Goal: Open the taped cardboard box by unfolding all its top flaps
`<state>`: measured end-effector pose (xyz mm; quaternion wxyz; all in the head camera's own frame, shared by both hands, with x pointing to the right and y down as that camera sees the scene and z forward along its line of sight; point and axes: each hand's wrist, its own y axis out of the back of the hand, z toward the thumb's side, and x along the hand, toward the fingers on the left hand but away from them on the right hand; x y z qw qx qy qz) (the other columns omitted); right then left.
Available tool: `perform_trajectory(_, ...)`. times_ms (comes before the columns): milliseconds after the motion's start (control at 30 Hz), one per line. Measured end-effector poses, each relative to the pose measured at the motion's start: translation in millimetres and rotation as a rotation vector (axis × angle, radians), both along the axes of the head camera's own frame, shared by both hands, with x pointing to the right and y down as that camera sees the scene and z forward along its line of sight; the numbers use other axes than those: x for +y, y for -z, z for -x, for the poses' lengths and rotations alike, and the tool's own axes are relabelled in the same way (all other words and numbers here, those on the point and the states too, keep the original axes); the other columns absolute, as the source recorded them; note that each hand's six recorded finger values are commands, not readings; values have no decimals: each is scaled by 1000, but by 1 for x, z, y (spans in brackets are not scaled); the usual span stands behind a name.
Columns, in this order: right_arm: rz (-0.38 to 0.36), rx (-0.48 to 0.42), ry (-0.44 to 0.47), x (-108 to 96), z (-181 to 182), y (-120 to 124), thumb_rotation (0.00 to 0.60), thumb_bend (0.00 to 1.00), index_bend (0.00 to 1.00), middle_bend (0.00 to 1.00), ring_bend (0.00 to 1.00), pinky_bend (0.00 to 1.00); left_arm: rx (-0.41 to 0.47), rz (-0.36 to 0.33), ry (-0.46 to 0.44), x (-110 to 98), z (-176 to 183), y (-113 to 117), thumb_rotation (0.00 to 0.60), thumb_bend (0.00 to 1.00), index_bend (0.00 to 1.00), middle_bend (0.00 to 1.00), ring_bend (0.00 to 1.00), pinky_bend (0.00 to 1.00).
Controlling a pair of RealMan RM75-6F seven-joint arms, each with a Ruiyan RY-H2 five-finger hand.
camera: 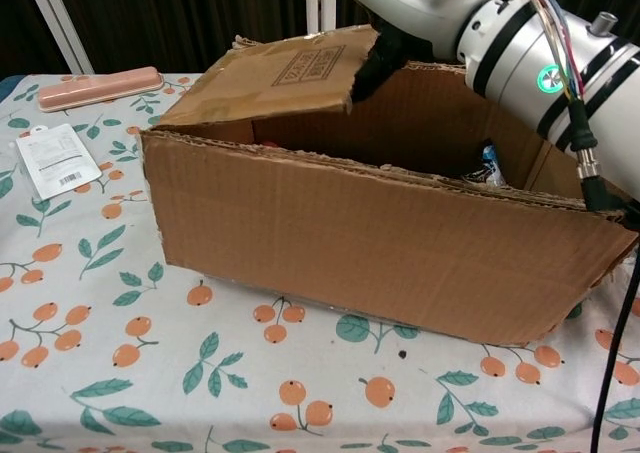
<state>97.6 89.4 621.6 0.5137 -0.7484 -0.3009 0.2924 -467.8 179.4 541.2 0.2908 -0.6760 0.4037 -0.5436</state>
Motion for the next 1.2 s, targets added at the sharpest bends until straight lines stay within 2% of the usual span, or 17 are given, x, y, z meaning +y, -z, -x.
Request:
perform_trajectory(433,-69,-103,-21,-20,39,41,600,176,0,0,0,0,10,-6,7,0,3,2,503,54,89,145,118,181)
perform_trajectory(700,-103,-135,-54,-38,69,51,600,176,0,0,0,0,4,-4,16,-1,8,4,505,54,90,145,118,181)
perform_trajectory(967,-103,-101,-87,-54,110,38,600,176,0,0,0,0,-2,-11,19,-1,9,9,503,54,90,145,118,181)
perform_trajectory(1200,-80,-42,-49,-45,125,21,600,155,0,0,0,0,-4,-10,36,1,14,11,504,53,90,145,118,181)
